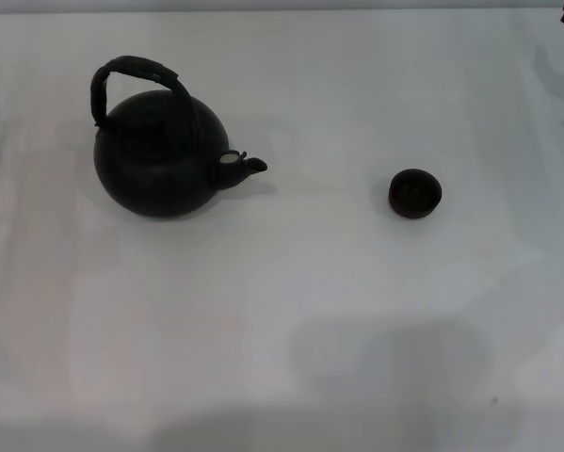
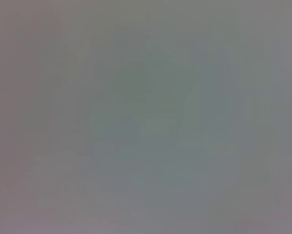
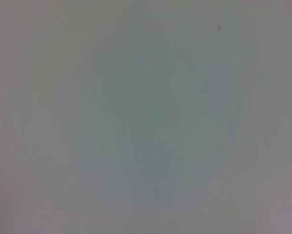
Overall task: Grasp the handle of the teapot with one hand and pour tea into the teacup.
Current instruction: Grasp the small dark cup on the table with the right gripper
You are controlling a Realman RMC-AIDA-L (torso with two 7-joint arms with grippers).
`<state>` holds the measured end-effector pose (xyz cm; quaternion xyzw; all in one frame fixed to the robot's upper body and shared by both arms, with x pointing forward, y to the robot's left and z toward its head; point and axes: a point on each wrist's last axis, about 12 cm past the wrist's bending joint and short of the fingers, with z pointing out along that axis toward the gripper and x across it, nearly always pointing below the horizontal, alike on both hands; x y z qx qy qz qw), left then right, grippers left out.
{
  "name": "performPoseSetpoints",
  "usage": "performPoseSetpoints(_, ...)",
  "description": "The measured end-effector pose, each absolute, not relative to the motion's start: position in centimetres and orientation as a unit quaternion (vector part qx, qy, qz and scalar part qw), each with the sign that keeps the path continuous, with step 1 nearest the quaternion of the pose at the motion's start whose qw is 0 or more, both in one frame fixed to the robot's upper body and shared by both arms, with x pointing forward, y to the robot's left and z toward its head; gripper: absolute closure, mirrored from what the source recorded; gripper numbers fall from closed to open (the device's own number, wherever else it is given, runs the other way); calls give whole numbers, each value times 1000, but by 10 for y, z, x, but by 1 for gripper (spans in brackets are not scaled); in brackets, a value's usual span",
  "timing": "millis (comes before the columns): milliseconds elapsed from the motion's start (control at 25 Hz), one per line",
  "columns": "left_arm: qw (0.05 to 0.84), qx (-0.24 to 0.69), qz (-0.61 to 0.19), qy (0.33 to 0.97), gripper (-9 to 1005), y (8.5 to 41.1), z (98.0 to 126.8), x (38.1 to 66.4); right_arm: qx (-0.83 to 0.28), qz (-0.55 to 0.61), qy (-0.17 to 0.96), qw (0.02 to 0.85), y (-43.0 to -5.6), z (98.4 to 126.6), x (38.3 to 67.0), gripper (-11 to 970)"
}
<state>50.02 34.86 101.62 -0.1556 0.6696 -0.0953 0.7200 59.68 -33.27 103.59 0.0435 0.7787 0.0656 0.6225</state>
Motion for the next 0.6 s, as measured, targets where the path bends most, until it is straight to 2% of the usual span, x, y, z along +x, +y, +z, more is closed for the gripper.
performPoseSetpoints(600, 715, -150, -102, 675, 163, 350, 1012, 489, 47, 75, 786, 612, -327, 1030, 594, 100)
